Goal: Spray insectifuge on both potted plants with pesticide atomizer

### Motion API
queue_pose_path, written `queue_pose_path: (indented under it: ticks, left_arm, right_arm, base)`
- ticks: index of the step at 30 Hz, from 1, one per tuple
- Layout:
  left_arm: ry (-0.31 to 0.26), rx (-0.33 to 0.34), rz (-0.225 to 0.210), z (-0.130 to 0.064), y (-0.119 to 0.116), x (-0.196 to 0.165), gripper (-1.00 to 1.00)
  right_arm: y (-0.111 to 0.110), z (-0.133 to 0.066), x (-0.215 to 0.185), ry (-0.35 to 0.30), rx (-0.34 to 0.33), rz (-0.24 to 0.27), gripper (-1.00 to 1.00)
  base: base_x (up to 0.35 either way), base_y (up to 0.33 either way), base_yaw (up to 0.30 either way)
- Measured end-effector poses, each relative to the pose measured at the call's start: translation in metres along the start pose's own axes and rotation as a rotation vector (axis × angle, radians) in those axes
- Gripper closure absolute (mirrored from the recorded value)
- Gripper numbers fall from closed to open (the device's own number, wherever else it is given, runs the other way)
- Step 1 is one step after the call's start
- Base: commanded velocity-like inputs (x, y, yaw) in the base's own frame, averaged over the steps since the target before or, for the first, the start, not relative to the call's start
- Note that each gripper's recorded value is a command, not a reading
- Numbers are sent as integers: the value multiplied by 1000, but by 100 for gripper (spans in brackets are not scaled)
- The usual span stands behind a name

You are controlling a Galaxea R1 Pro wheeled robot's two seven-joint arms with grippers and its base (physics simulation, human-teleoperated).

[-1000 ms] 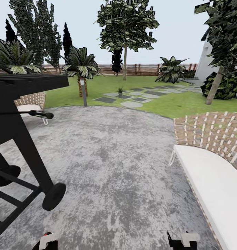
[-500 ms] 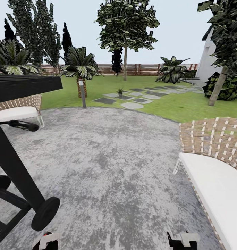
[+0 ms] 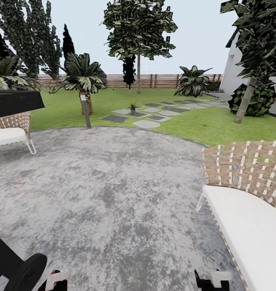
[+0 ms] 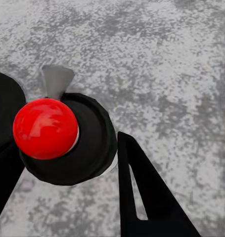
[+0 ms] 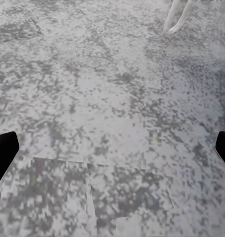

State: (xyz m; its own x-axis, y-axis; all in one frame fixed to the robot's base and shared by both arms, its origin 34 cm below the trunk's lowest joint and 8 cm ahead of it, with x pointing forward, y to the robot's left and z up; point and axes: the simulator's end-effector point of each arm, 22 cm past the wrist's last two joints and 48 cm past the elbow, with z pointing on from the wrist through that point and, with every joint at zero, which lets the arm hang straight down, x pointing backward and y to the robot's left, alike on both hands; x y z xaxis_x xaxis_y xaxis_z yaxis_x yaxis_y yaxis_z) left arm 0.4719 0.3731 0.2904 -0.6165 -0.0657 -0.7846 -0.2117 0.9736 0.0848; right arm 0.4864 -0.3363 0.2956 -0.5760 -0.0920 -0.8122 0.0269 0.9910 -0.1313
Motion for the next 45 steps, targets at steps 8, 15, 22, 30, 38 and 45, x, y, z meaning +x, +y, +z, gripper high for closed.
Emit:
queue_pose_path:
  ticks: [8,15,22,30,38,45]
  left_arm:
    - [0,0,0,0,0,0,100]
    - [0,-1,-1,0,0,0,100]
    - [0,0,0,0,0,0,100]
    - [0,-1,-1,0,0,0,100]
    - [0,-1,-1,0,0,0,100]
    - [0,0,0,0,0,0,100]
  right_arm:
    - [0,0,0,0,0,0,-100]
    - [1,0,0,0,-1,1,-100]
    - [1,0,0,0,-1,1,-100]
    - [1,0,0,0,-1,1,-100]
    - [1,0,0,0,-1,1,-100]
    - [1,0,0,0,-1,1,-100]
  base:
    - [326,-97,-13]
    - [338,-6,20]
    - [339,0,223]
    - [339,0,44]
    - [339,0,1]
    - [339,0,0]
